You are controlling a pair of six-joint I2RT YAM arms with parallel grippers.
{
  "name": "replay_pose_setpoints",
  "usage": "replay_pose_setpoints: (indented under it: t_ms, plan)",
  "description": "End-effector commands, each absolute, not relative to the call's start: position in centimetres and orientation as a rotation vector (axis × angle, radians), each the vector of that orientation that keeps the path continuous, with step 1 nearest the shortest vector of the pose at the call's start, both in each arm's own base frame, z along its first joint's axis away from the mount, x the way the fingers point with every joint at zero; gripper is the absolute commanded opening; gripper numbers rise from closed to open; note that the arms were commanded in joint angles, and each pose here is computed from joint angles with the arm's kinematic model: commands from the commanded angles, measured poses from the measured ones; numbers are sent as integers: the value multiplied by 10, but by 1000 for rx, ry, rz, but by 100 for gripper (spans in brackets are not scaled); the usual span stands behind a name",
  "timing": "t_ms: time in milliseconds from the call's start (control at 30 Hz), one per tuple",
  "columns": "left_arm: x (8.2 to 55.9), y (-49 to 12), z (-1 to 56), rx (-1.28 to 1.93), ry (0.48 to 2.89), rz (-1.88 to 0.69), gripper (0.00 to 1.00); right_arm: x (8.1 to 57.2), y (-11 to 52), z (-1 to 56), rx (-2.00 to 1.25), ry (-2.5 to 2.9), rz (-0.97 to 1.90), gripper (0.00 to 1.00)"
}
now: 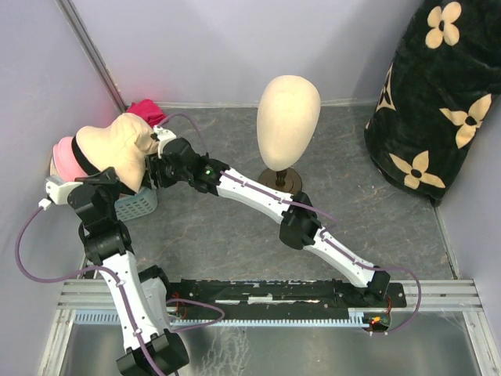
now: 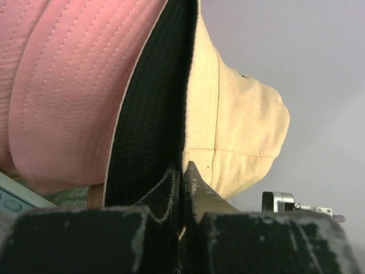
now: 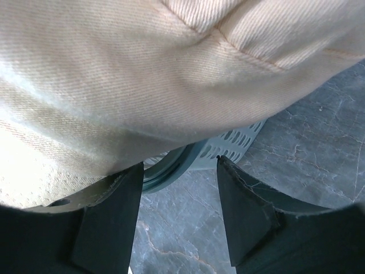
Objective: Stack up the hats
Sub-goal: Move the bin to the center of the board.
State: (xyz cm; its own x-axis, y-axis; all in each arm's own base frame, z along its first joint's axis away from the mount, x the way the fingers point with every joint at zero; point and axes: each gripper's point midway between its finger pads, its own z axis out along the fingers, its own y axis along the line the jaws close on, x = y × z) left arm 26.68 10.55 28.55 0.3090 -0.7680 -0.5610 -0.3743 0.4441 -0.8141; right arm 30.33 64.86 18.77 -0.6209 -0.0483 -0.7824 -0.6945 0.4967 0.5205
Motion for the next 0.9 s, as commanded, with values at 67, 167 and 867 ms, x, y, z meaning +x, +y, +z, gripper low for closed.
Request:
replay_pose_setpoints:
  t_ms: [67,167,867]
  plan:
    - [257,101,268,-1153,1384,-312,3,296,658,212,-649,1937,1237,60]
    - [253,99,269,-1149,1384,-307,3,293,661,210,-656,1939,1262,58]
    - [239,87,268,-1171,1410,-330,3,286,657,211,-650,1972,1303,30]
